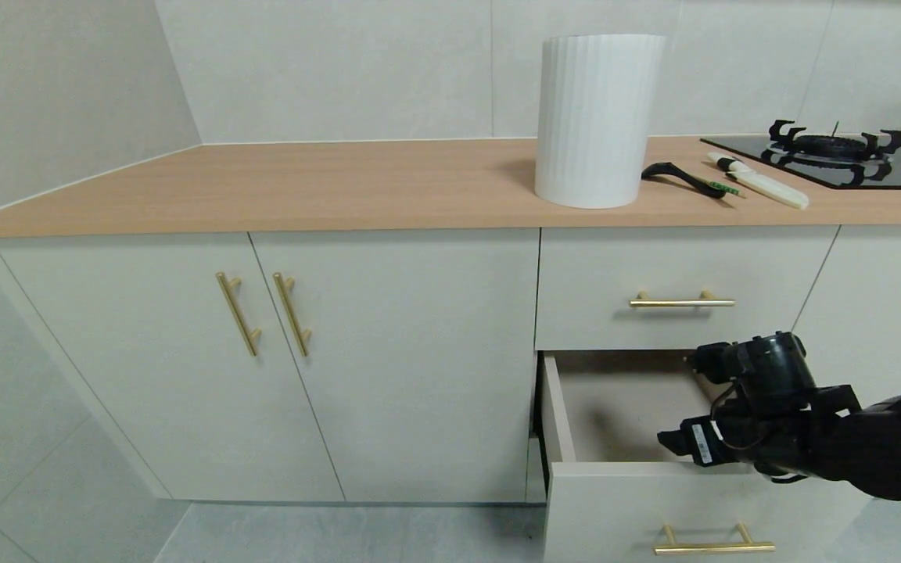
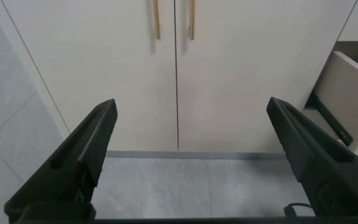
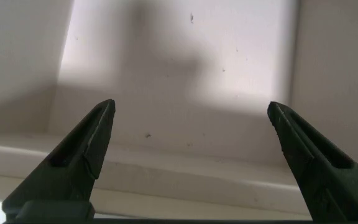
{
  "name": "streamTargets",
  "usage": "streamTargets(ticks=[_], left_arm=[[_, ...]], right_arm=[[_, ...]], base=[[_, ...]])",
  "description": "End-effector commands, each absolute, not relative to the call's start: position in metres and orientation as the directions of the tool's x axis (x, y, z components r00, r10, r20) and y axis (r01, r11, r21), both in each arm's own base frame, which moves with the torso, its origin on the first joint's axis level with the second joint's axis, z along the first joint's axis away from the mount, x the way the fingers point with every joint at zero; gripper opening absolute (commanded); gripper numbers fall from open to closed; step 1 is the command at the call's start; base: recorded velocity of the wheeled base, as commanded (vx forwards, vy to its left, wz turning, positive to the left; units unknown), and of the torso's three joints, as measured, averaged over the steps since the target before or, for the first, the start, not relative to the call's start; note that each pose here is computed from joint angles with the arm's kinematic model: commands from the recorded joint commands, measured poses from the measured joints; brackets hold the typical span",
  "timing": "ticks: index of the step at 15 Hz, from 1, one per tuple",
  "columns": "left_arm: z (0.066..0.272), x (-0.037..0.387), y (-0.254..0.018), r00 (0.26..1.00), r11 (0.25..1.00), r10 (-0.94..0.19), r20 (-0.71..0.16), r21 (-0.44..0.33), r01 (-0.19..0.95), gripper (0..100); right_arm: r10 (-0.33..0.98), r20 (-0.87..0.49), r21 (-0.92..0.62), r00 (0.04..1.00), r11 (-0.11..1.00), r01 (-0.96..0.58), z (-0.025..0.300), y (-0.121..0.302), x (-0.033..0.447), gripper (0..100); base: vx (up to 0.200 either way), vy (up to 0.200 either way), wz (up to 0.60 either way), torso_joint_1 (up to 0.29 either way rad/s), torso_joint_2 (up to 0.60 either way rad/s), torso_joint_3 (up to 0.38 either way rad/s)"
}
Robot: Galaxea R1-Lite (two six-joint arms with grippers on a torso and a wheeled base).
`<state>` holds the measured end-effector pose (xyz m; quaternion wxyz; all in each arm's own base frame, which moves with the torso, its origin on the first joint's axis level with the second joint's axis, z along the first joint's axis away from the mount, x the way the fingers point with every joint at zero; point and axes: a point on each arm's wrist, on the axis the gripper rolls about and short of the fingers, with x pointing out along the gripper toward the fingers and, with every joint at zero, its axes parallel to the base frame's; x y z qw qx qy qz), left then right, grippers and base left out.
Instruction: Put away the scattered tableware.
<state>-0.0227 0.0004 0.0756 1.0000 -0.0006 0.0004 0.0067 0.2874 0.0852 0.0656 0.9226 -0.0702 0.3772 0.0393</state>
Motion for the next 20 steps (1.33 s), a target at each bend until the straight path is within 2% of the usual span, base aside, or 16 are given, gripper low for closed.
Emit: streamTargets(ticks=[1, 7, 11, 20], left_arm=[[0.076, -0.023, 0.000, 1.000, 1.000, 0.014, -0.002, -0.002, -0.014, 100], [0.076, -0.023, 0.000, 1.000, 1.000, 0.014, -0.003, -0.001, -0.014, 100], [0.076, -0.023, 0.000, 1.000, 1.000, 0.014, -0.002, -0.002, -0.014, 100], [0.076, -0.023, 0.000, 1.000, 1.000, 0.014, -0.002, -0.002, -0.014, 100]], right_arm=[[0.029, -0.694, -0.097, 0.720, 0.986, -0.133, 0.080, 0.087, 0.283, 100], [0.004, -0.802, -0.129, 0.597, 0.975, -0.180, 0.086, 0.087, 0.261, 100], [-0.008, -0.833, -0.163, 0.553, 0.959, -0.230, 0.084, 0.085, 0.253, 100], [-0.043, -0.922, -0.212, 0.384, 0.887, -0.409, 0.095, 0.087, 0.210, 100]], base=[[0.000, 0.000, 0.00, 0.000, 0.00, 0.000], [0.000, 0.000, 0.00, 0.000, 0.00, 0.000], [0.000, 0.000, 0.00, 0.000, 0.00, 0.000], [0.000, 0.000, 0.00, 0.000, 0.00, 0.000]])
